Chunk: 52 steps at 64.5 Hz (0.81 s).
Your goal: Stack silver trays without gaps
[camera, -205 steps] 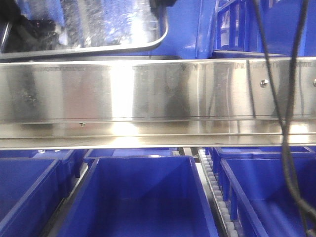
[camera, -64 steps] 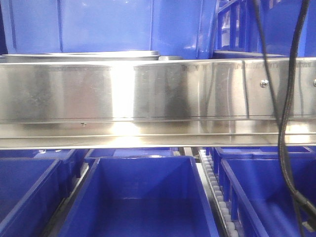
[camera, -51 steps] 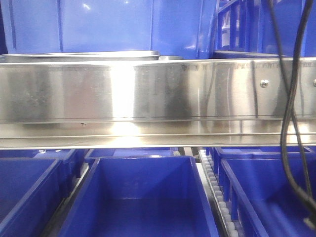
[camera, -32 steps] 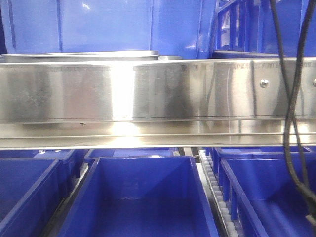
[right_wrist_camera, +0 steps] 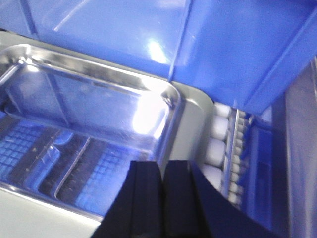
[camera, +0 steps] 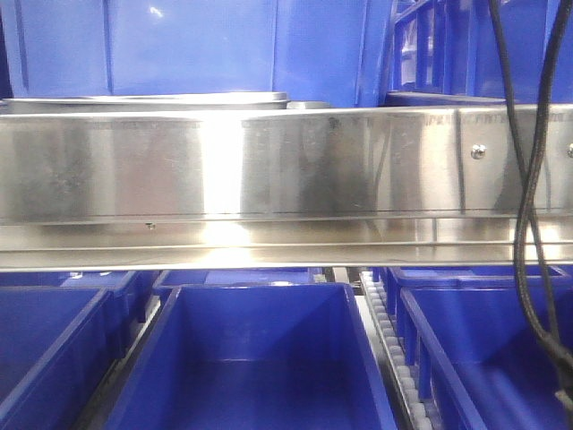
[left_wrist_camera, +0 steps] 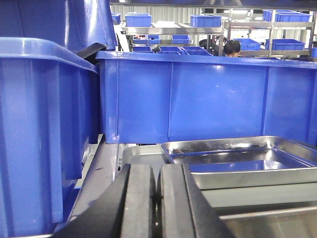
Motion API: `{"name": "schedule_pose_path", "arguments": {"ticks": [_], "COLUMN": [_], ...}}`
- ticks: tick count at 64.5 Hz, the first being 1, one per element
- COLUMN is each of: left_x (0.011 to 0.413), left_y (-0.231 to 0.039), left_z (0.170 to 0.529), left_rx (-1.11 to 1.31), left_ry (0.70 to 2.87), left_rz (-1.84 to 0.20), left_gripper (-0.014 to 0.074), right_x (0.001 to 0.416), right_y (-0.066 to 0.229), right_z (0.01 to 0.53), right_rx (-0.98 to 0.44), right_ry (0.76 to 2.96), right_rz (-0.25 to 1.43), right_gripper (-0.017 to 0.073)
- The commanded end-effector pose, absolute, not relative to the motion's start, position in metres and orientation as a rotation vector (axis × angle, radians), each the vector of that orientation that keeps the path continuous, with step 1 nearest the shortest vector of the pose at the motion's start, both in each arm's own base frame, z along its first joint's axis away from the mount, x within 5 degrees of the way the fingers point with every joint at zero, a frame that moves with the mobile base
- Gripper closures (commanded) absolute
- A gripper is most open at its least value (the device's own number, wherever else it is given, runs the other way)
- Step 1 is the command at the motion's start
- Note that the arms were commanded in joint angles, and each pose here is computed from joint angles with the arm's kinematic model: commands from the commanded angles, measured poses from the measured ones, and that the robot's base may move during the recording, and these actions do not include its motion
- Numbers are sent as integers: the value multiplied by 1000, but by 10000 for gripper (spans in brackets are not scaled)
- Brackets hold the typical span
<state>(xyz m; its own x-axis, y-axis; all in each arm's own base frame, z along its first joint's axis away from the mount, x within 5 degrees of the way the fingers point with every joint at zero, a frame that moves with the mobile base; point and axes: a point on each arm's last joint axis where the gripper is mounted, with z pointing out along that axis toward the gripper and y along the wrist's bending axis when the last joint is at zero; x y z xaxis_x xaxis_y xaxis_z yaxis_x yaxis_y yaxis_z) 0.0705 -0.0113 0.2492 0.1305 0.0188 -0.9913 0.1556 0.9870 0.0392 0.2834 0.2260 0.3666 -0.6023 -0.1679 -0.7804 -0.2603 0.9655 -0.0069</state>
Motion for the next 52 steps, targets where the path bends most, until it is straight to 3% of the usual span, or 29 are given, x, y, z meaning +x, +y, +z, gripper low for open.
{"name": "schedule_pose_path", "arguments": {"ticks": [1, 9, 21, 37, 52], "left_x": [70, 70, 70, 70, 70], "left_y": [-11, -11, -11, -11, -11], "left_z": [250, 250, 250, 250, 250], "left_rx": [147, 147, 147, 147, 147], "left_ry": [1423, 1423, 1423, 1422, 1422], "left_rz": [-95, -95, -95, -95, -95], "left_gripper": [589, 589, 589, 589, 589], "right_x": [283, 275, 238, 177, 133], "right_y": [225, 232, 227, 166, 86], "right_z": [375, 380, 397, 391, 364], "right_rx": [-312, -338, -501, -520, -346], "right_ry": [2180, 2156, 1956, 1793, 1599], "right_rz": [155, 200, 360, 497, 536], "right_gripper": [631, 631, 631, 631, 631]}}
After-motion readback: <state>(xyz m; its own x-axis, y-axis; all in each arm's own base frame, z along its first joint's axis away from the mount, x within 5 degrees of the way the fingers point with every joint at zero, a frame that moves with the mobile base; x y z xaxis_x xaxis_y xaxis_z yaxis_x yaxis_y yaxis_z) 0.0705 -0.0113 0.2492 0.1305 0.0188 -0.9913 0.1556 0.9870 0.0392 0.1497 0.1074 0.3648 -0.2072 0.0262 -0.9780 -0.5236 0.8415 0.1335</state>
